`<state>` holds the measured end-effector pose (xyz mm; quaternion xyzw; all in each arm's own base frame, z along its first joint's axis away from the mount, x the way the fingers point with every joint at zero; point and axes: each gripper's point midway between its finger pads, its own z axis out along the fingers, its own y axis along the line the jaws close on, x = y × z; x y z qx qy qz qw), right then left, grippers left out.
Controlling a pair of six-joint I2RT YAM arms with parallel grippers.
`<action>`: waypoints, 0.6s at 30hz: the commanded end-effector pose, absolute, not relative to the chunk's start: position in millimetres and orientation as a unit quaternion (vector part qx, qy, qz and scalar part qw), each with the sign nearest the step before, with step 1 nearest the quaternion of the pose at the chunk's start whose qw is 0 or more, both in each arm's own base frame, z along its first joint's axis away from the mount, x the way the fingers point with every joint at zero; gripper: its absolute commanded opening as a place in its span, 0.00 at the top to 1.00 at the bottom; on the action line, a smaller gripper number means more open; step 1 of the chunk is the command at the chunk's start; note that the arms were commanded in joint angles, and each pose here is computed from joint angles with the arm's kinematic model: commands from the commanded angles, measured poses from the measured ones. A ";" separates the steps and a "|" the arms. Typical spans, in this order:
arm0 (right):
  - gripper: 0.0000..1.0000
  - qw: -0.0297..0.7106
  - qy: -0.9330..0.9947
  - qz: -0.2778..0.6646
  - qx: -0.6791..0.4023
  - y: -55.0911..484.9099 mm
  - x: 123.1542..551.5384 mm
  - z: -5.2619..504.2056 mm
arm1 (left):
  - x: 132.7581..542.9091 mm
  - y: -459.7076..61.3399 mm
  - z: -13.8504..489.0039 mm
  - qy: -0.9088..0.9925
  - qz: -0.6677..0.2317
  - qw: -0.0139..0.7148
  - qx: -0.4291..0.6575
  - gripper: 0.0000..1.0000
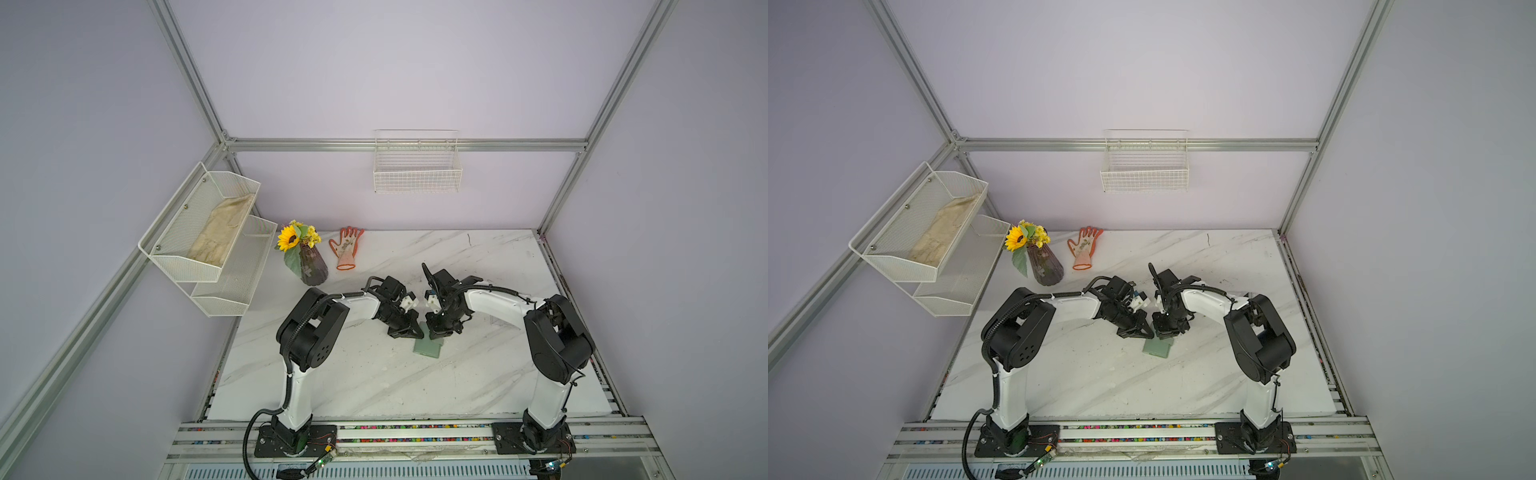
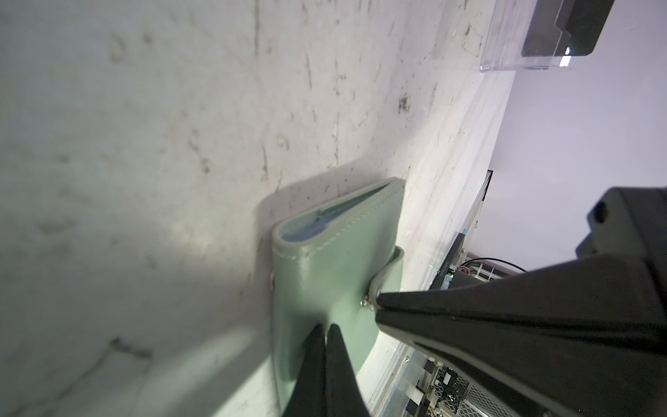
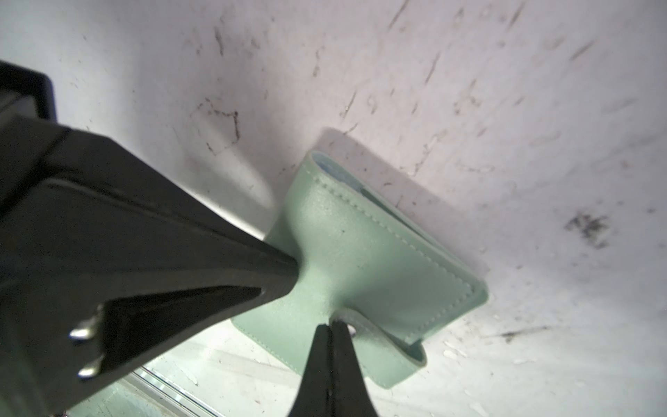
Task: Insert credit cards into a card holder
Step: Close the card holder at the center of the board.
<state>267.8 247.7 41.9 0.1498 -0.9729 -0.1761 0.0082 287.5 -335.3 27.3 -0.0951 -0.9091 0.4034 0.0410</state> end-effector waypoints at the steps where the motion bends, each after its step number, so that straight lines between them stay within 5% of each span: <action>1: 1.00 0.028 -0.975 -0.159 0.153 240.3 262.6 24.4 | 263.6 -300.7 -24.5 -0.943 0.316 0.089 -0.057 0.99; 18: 1.00 0.063 -0.984 -0.114 0.121 224.4 257.9 6.3 | 263.5 -297.7 -30.7 -0.943 0.314 0.093 -0.055 0.99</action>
